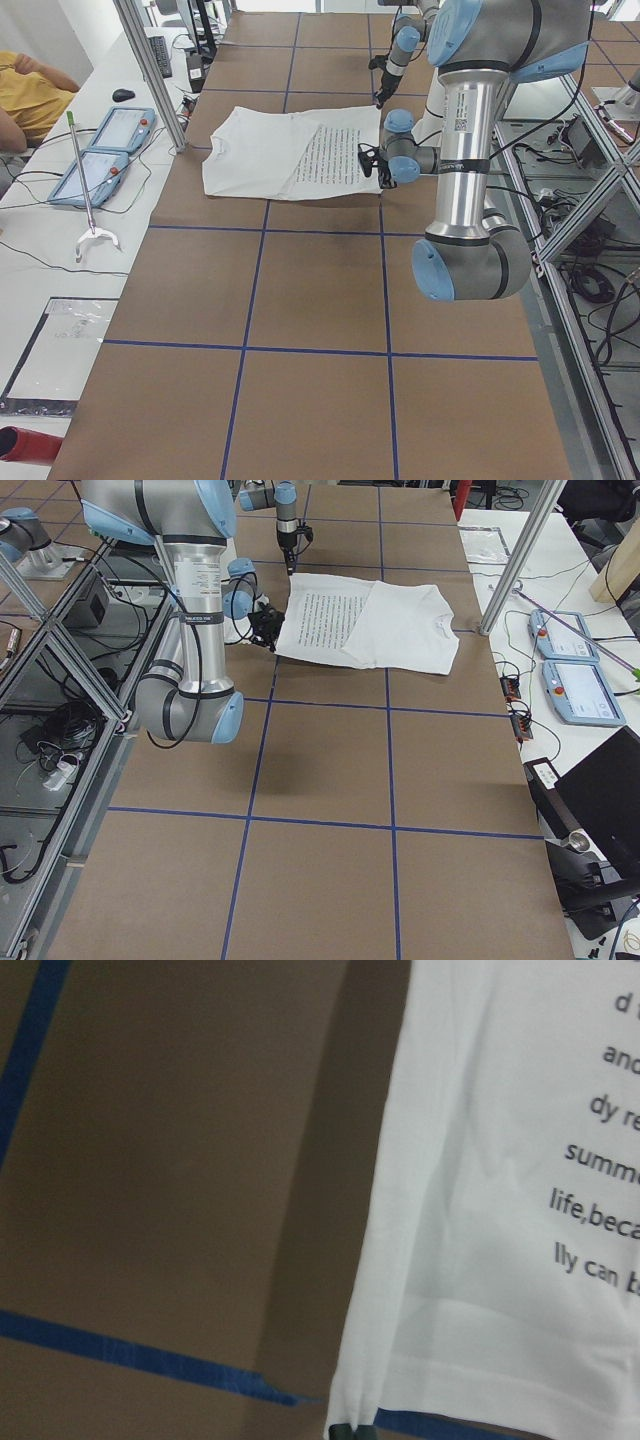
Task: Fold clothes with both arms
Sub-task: 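Grasp the hem corners nearest the robot with both grippers, then lift the hem with both grippers and fold it toward the collar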
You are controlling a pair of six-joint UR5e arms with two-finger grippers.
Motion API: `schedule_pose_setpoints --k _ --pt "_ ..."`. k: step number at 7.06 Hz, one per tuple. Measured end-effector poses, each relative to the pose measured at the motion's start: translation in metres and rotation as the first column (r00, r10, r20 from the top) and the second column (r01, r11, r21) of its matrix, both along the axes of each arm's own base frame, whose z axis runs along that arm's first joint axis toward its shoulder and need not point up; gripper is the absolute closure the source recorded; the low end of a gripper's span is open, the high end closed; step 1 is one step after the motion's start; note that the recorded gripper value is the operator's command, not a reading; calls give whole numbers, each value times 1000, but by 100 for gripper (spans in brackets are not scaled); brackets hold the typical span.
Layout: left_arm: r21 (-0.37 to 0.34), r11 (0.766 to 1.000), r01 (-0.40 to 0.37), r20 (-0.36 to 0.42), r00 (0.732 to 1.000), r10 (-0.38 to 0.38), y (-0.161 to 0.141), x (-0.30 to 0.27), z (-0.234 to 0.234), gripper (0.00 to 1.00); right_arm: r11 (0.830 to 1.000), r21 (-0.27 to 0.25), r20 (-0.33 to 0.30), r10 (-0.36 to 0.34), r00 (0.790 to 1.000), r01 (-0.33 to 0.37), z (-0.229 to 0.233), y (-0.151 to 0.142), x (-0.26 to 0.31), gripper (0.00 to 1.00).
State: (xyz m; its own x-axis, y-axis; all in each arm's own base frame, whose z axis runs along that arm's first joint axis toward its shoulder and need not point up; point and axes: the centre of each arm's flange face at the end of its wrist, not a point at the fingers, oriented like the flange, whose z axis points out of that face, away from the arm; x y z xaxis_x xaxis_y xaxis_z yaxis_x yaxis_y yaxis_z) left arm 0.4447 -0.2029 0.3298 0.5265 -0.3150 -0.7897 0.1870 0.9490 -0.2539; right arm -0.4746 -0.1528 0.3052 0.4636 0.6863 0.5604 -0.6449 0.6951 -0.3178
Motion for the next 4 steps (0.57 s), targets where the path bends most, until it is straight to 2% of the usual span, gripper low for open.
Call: schedule_pose_setpoints --k 2,4 --pt "-54 998 -12 -49 999 9 24 -5 -23 100 999 -5 -12 -34 999 34 -11 18 30 100" --pt "-90 996 -11 -93 996 3 36 -20 -47 100 999 -5 26 -33 999 33 -26 16 62 100"
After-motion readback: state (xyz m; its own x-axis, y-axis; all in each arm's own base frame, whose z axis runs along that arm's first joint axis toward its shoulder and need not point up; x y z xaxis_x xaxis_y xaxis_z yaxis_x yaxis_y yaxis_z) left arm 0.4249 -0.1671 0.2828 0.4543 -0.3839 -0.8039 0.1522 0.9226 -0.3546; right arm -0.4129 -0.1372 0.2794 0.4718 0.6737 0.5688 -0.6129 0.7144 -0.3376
